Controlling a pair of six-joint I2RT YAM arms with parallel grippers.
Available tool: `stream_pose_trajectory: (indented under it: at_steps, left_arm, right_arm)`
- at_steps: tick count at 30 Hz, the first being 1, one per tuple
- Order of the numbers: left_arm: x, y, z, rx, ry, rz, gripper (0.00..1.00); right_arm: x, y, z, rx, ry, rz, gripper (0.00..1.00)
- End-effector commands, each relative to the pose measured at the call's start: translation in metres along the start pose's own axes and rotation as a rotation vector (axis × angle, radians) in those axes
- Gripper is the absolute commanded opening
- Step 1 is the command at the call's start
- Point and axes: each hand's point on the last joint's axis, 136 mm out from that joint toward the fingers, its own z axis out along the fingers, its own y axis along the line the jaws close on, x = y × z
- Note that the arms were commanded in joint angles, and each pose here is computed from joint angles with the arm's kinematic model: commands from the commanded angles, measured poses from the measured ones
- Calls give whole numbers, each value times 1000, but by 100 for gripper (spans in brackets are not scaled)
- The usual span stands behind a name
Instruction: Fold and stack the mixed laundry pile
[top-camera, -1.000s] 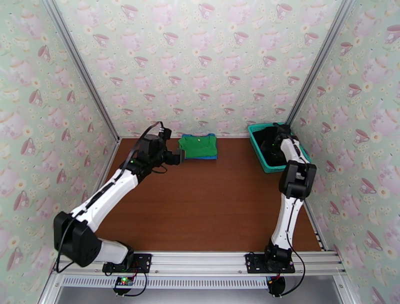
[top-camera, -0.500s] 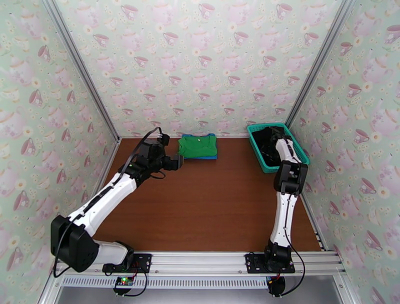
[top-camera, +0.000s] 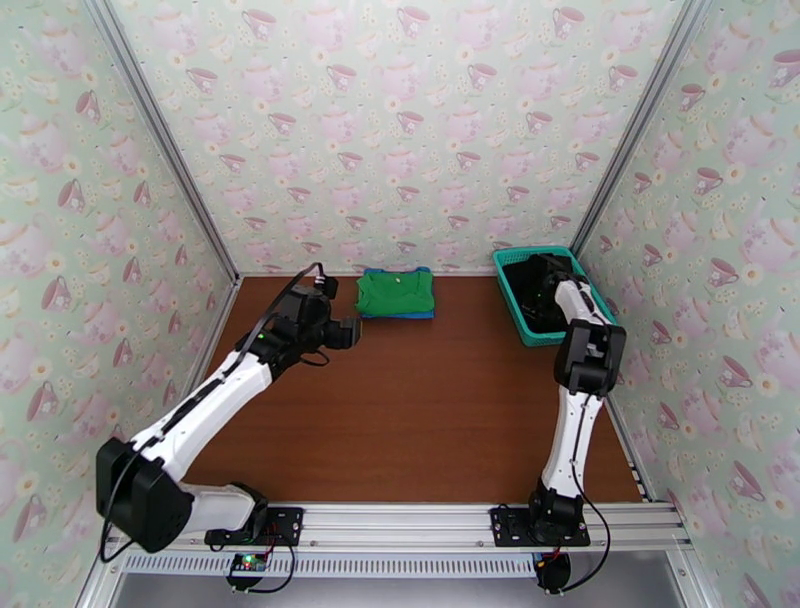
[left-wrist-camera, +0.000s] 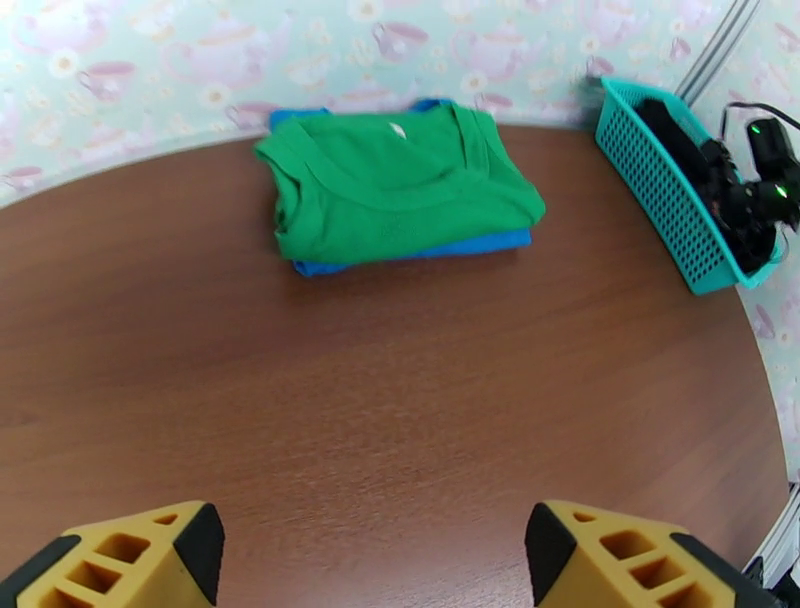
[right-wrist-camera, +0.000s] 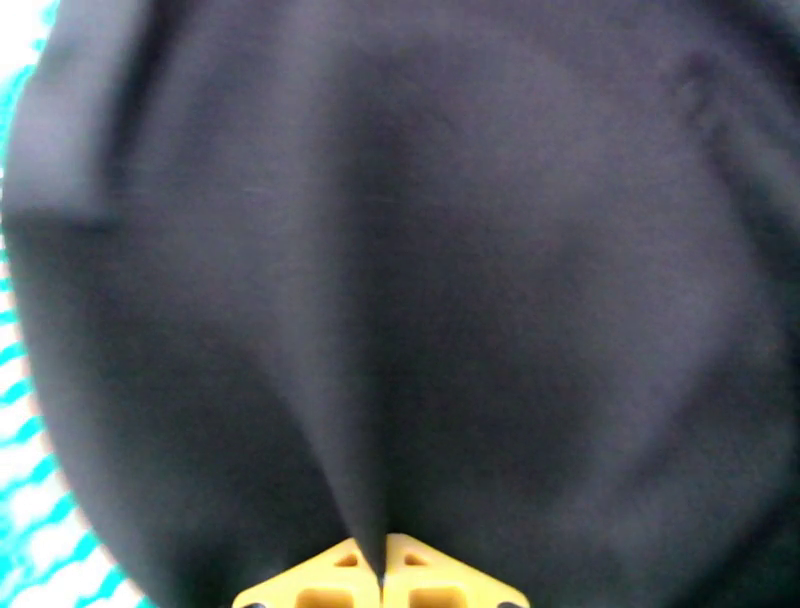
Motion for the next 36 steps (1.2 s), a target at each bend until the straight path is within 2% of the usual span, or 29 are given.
stream_pose_trajectory:
  at_steps: [1, 6, 13, 19, 23, 26, 29, 31, 36]
  left_arm:
    - [-9, 3, -16, -19, -59, -15, 82]
    - [-8, 3, -20, -7, -77, -23, 80]
    - [-7, 1, -22, 7, -89, -31, 79]
    - [-11, 2, -37, 6, -115, -30, 79]
    - [-13, 7, -50, -10, -136, -30, 79]
    - [-12, 12, -60, -37, -143, -23, 79]
    - [-10, 20, -72, -73, -149, -12, 79]
    - [-8, 25, -79, -95, -148, -4, 80]
    - [-1, 36, -97, -147, -130, 23, 83]
  right_arm:
    - [-72, 54, -110, -187, -360, -71, 0]
    - [-85, 79, -199, -276, -531, -111, 0]
    - [-81, 106, -289, -379, -650, -152, 0]
    - [-56, 151, -368, -557, -701, -240, 0]
    - [-20, 189, -408, -658, -689, -327, 0]
    - [18, 214, -413, -716, -622, -376, 0]
    - [63, 234, -395, -733, -536, -417, 0]
    - [98, 246, -371, -738, -465, -431, 0]
    - [201, 263, -278, -714, -247, -431, 0]
